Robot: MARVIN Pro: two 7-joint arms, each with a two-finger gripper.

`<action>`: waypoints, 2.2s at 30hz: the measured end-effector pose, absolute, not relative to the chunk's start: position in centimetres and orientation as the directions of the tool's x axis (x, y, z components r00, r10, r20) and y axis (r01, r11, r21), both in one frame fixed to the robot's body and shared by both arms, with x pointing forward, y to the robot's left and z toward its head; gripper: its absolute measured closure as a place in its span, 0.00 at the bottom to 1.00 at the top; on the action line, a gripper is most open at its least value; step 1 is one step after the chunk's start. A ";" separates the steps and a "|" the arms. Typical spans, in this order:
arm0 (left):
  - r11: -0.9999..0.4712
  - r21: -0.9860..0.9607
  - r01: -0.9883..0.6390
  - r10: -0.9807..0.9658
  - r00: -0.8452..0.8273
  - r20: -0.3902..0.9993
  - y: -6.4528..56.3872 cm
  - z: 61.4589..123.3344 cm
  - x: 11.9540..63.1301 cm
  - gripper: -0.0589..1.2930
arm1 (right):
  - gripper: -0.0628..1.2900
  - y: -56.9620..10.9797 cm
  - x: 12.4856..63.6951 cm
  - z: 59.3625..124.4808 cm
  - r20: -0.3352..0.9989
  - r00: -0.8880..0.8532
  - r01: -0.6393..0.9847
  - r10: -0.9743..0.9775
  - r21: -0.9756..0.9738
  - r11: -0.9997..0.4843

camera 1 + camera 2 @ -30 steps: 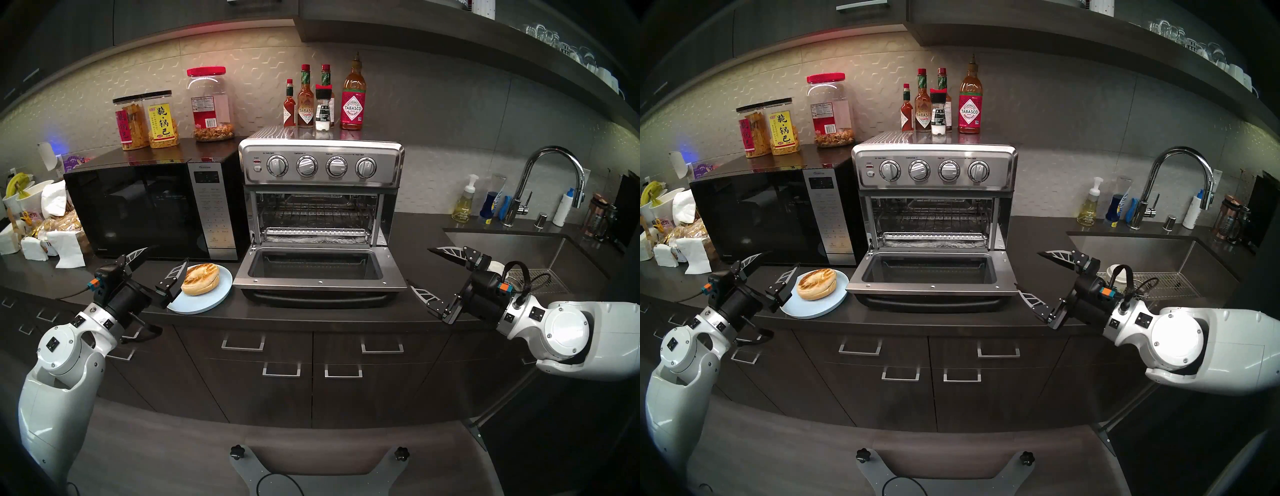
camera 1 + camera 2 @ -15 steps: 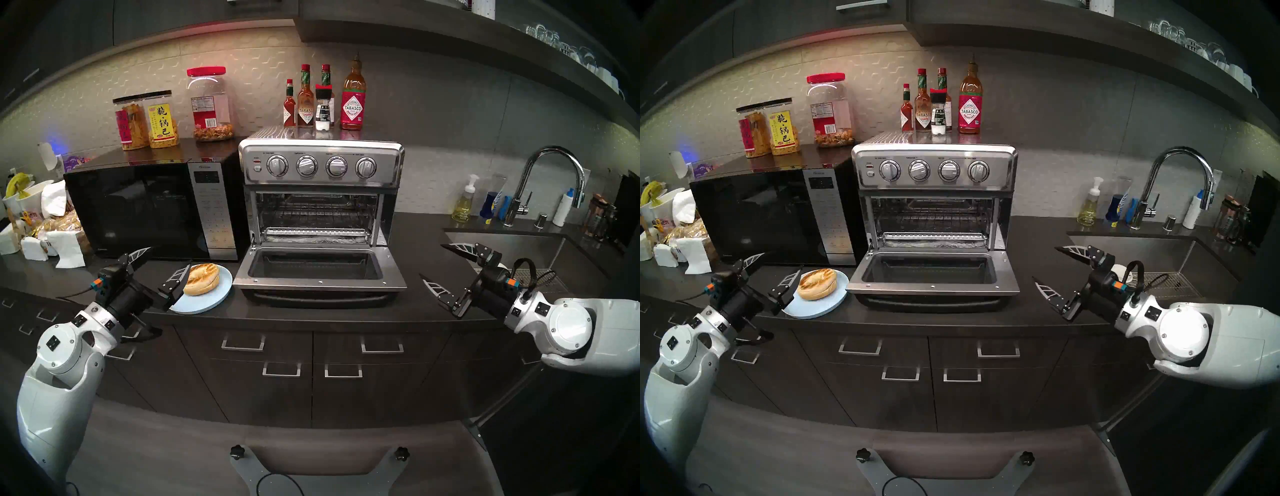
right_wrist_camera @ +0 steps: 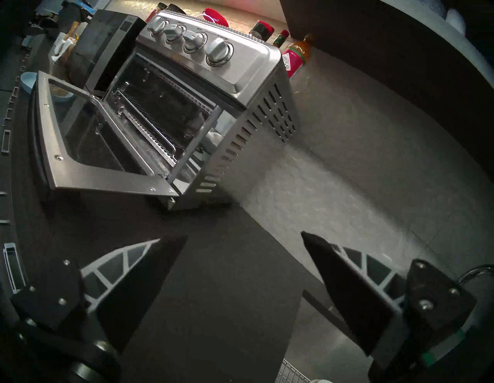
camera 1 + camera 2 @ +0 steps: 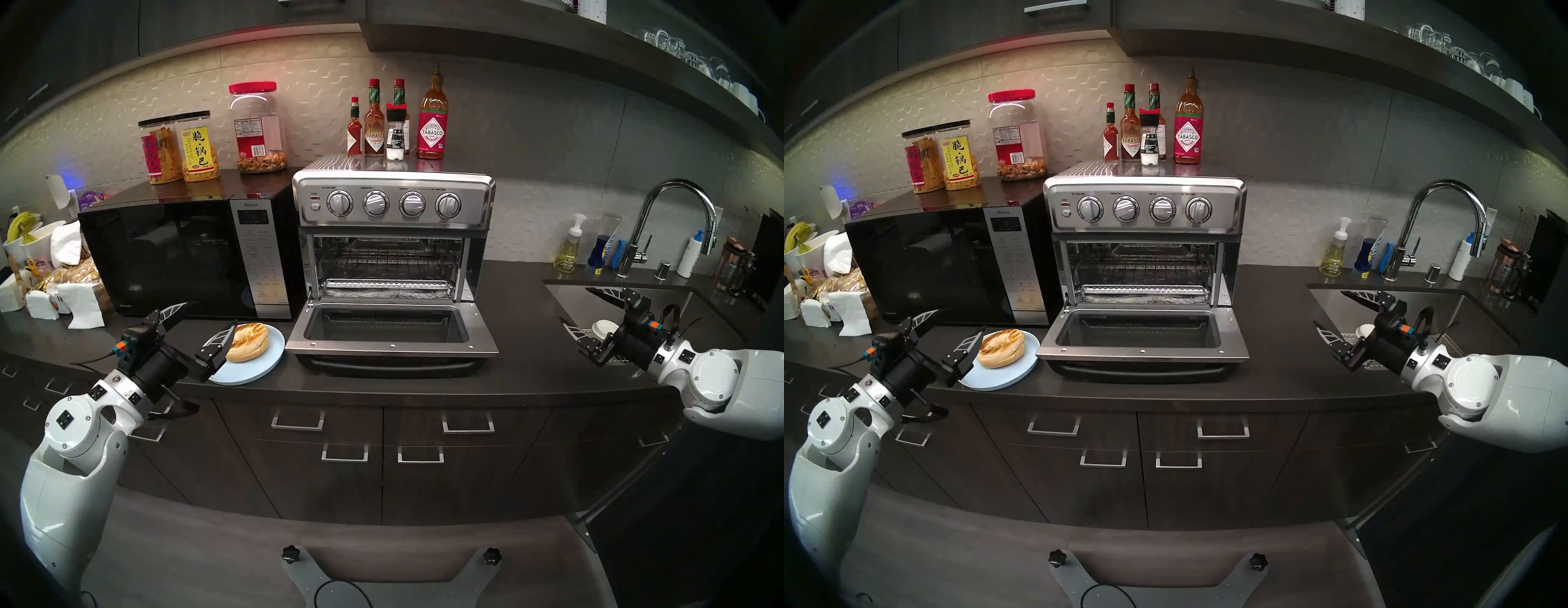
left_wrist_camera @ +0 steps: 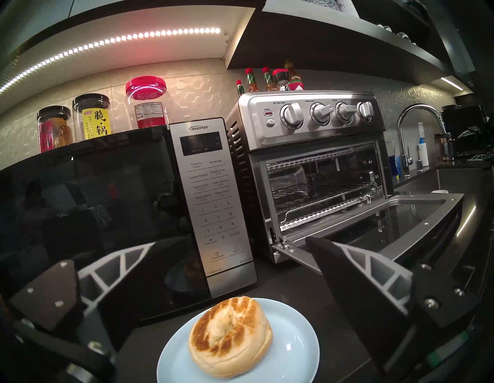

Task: Open the oven and place the bagel inside on the rack

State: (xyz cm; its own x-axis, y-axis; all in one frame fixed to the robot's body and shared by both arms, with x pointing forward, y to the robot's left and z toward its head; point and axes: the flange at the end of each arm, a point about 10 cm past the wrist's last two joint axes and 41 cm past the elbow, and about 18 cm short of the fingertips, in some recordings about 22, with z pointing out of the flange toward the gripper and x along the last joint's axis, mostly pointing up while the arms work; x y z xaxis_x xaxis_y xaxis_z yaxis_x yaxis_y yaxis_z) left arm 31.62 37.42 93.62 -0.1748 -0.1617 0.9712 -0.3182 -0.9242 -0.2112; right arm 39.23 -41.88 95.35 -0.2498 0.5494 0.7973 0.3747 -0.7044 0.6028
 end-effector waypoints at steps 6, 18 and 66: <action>-0.925 -0.209 -0.316 -0.159 -0.177 0.971 37.5 93.7 31.6 0.02 | 0.05 -42.4 40.1 95.2 0.808 -0.277 0.390 0.520 0.590 -0.707; -0.929 -0.197 -0.314 -0.147 -0.177 0.973 37.5 93.8 31.6 0.02 | 0.05 -42.4 41.4 94.5 0.816 -0.333 0.408 0.472 0.576 -0.708; -0.985 -0.171 -0.037 -0.171 -0.013 0.985 44.0 93.3 24.3 0.02 | 0.05 -42.1 42.1 93.9 0.818 -0.354 0.424 0.454 0.573 -0.701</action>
State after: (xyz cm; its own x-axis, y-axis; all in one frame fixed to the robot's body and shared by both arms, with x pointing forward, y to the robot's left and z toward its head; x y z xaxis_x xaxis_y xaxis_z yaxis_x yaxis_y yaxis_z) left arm 24.32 43.97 93.32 -0.0134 -0.1711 0.9852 -0.0368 -0.9845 -0.1714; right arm 42.13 -42.09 93.91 -0.3543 0.4539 0.8176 0.4243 -0.7011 0.5731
